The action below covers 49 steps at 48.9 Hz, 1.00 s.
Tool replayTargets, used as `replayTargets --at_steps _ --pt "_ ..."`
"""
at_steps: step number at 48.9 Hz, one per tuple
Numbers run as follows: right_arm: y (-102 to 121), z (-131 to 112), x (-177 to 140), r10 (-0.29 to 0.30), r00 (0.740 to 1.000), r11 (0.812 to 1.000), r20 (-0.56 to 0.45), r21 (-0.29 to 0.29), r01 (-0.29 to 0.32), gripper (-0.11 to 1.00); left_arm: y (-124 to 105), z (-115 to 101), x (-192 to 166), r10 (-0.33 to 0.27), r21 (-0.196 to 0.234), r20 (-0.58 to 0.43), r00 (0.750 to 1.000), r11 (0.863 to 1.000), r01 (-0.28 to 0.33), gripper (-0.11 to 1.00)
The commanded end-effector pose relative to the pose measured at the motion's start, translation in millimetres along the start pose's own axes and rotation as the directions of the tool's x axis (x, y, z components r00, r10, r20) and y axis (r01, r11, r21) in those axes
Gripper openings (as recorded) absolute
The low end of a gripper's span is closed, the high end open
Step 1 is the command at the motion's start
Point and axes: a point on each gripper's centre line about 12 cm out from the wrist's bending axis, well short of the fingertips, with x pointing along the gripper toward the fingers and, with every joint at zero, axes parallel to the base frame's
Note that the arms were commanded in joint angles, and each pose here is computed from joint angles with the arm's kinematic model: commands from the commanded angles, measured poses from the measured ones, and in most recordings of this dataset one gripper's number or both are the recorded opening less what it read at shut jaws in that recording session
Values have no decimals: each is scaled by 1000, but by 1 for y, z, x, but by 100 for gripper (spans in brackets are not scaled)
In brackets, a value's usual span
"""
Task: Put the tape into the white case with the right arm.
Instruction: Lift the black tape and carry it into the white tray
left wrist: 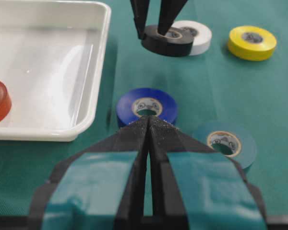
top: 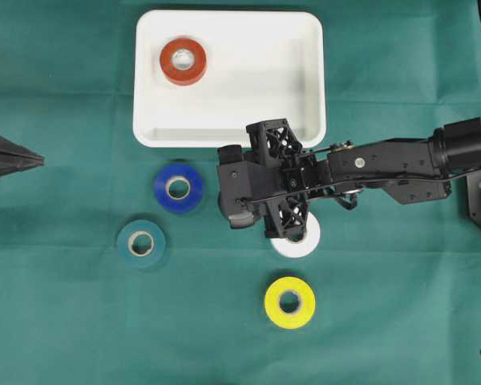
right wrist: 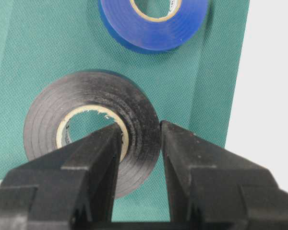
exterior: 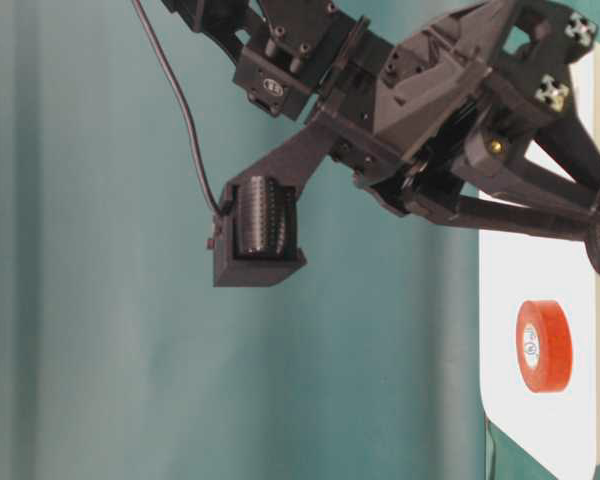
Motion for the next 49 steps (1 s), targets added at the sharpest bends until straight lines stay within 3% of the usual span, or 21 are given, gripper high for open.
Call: replayTargets --at_steps 1,19,34,49 --pt "-9 20 -16 -13 997 1000 70 20 12 0 0 6 1 0 -3 12 1000 1000 0 0" --pt "-57 28 -18 -86 992 991 92 110 75 0 0 6 1 0 -3 12 1000 1000 0 0" --pt "-113 24 -20 -170 979 967 112 212 144 0 0 6 1 0 -3 12 1000 1000 0 0" --pt "-146 11 -12 -215 973 945 83 271 185 0 0 6 1 0 -3 12 1000 1000 0 0"
